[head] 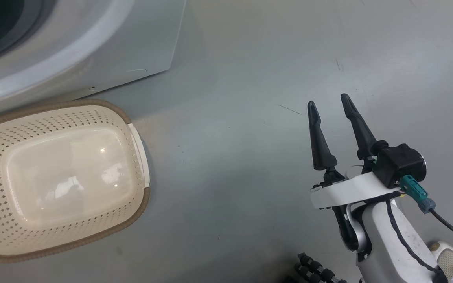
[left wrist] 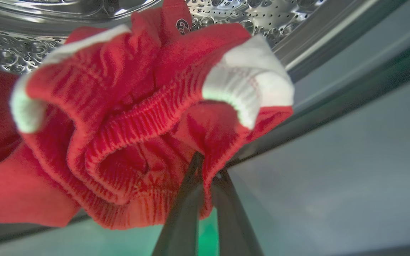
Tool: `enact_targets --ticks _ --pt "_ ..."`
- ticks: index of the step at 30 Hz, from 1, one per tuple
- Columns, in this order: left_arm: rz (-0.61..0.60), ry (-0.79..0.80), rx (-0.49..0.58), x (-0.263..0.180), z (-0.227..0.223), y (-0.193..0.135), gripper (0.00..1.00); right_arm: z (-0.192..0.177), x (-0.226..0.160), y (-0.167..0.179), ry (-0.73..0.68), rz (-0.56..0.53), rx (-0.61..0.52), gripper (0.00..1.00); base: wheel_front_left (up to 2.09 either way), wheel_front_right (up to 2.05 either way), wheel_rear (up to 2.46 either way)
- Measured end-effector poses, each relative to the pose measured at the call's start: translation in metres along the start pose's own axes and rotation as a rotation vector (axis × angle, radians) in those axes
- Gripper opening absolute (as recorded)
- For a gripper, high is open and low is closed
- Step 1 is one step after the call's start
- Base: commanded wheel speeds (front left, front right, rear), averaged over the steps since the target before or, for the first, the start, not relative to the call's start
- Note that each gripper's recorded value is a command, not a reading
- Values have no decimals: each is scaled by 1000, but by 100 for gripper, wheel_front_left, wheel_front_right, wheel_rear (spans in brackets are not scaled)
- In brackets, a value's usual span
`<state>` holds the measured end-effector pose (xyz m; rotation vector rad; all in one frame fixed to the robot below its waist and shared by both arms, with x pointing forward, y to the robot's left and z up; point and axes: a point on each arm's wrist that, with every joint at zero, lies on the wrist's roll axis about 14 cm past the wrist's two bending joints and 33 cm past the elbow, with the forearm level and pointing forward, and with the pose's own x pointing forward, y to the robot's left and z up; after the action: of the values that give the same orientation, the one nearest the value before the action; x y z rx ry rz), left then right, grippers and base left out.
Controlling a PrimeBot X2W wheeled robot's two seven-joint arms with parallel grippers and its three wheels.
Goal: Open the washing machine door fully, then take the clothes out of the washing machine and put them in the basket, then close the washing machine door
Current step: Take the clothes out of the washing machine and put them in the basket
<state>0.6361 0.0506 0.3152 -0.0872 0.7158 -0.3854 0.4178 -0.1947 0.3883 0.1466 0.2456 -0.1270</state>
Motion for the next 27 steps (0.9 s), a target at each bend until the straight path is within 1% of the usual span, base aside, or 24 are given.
enact_targets --ticks 4,8,11,15,22,27 --pt "0 -11 6 0 4 -1 0 3 3 2 -11 7 -1 100 0 0 0" --pt "3 -69 31 -2 15 -2 0 5 5 2 -17 6 1 100 0 0 0" --pt "0 -108 28 -4 21 -5 0 6 6 2 -21 6 3 100 0 0 0" --pt "14 -210 7 -13 39 -3 0 7 8 5 -27 13 4 100 0 0 0" --pt "35 -435 -23 -39 79 -1 0 13 10 9 -48 23 0 100 0 0 0" --pt "64 -563 -40 -60 87 4 0 17 12 17 -59 47 -1 100 0 0 0"
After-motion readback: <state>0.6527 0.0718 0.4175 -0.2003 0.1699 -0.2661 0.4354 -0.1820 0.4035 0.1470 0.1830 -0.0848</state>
